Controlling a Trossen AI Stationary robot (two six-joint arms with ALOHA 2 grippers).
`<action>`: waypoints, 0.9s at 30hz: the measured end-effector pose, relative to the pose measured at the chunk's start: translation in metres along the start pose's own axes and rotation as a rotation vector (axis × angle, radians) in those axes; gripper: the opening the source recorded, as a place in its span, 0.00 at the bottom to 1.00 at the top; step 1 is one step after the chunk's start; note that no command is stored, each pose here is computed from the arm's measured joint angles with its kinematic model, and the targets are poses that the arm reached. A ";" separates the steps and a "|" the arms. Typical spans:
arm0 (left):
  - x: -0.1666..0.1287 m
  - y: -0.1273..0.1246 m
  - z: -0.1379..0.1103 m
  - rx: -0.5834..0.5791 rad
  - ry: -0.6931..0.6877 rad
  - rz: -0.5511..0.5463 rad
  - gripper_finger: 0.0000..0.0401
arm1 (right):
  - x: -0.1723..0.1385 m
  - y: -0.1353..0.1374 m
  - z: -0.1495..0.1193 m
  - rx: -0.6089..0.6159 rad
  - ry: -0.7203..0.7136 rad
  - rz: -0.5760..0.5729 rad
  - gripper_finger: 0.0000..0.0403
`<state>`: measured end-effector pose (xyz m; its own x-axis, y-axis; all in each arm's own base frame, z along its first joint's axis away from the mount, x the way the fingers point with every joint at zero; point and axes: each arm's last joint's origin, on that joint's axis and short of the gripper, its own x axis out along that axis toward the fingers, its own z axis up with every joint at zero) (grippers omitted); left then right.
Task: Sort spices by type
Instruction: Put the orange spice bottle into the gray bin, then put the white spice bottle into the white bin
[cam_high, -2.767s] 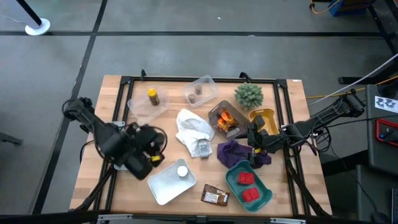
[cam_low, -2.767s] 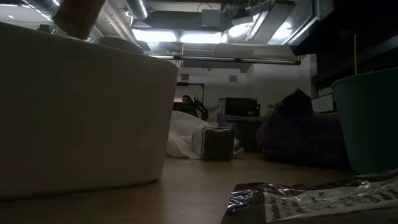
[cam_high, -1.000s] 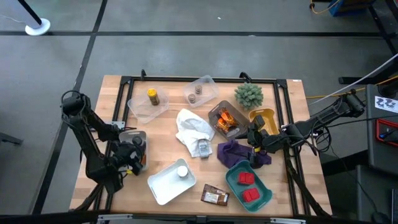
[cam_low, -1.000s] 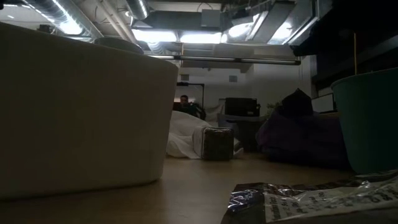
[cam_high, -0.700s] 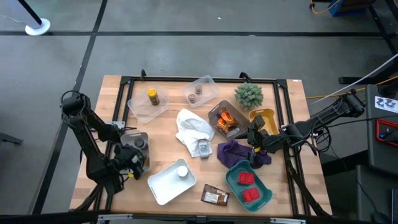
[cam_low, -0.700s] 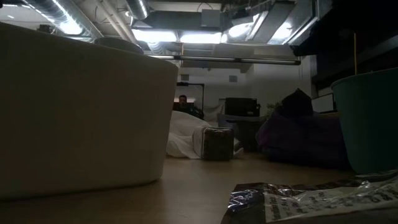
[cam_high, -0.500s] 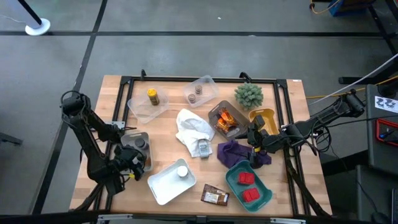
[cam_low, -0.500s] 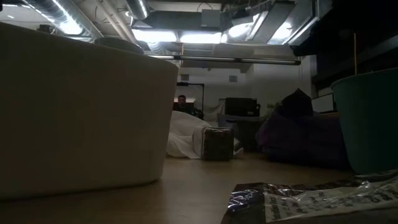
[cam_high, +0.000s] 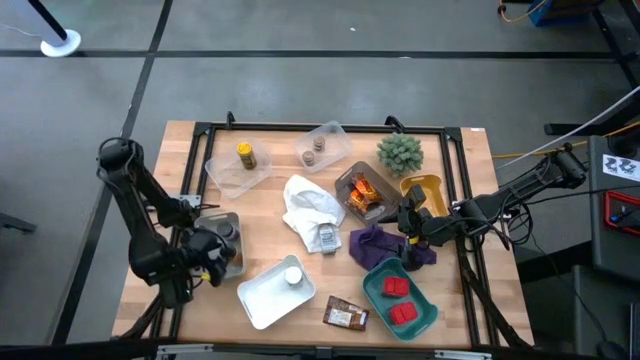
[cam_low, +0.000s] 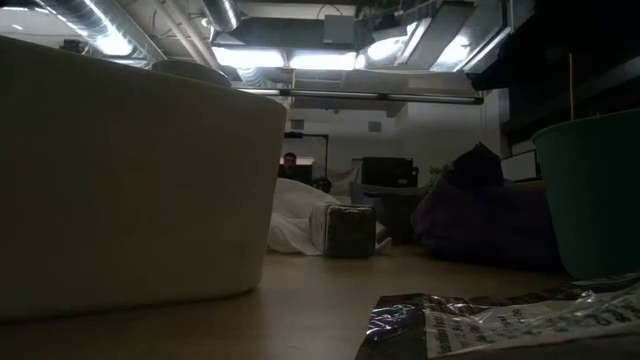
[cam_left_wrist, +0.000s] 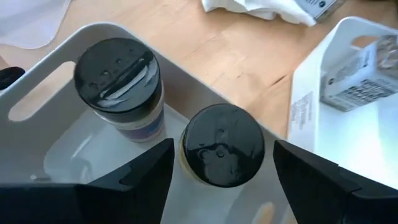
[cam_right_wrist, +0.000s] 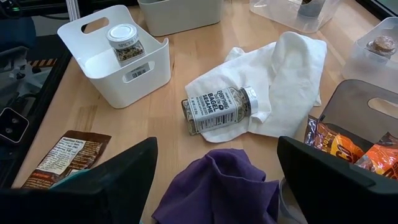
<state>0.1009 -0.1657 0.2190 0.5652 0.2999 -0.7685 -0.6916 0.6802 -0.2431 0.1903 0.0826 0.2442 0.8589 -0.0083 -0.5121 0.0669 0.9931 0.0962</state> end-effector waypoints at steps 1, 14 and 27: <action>-0.002 0.001 0.002 -0.010 0.005 -0.011 0.64 | 0.000 0.000 0.000 0.000 0.000 0.000 0.82; -0.027 0.018 0.034 -0.139 0.019 -0.176 0.64 | 0.000 0.000 0.000 0.000 0.001 0.001 0.82; -0.036 0.025 0.052 -0.102 -0.155 -0.289 0.64 | -0.001 0.005 0.014 0.062 -0.134 0.054 0.82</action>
<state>0.0866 -0.1246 0.2712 0.8005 0.2077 -0.5623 -0.5299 0.6835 -0.5019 0.1968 0.0859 0.2572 0.9219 0.0254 -0.3865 0.0463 0.9835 0.1751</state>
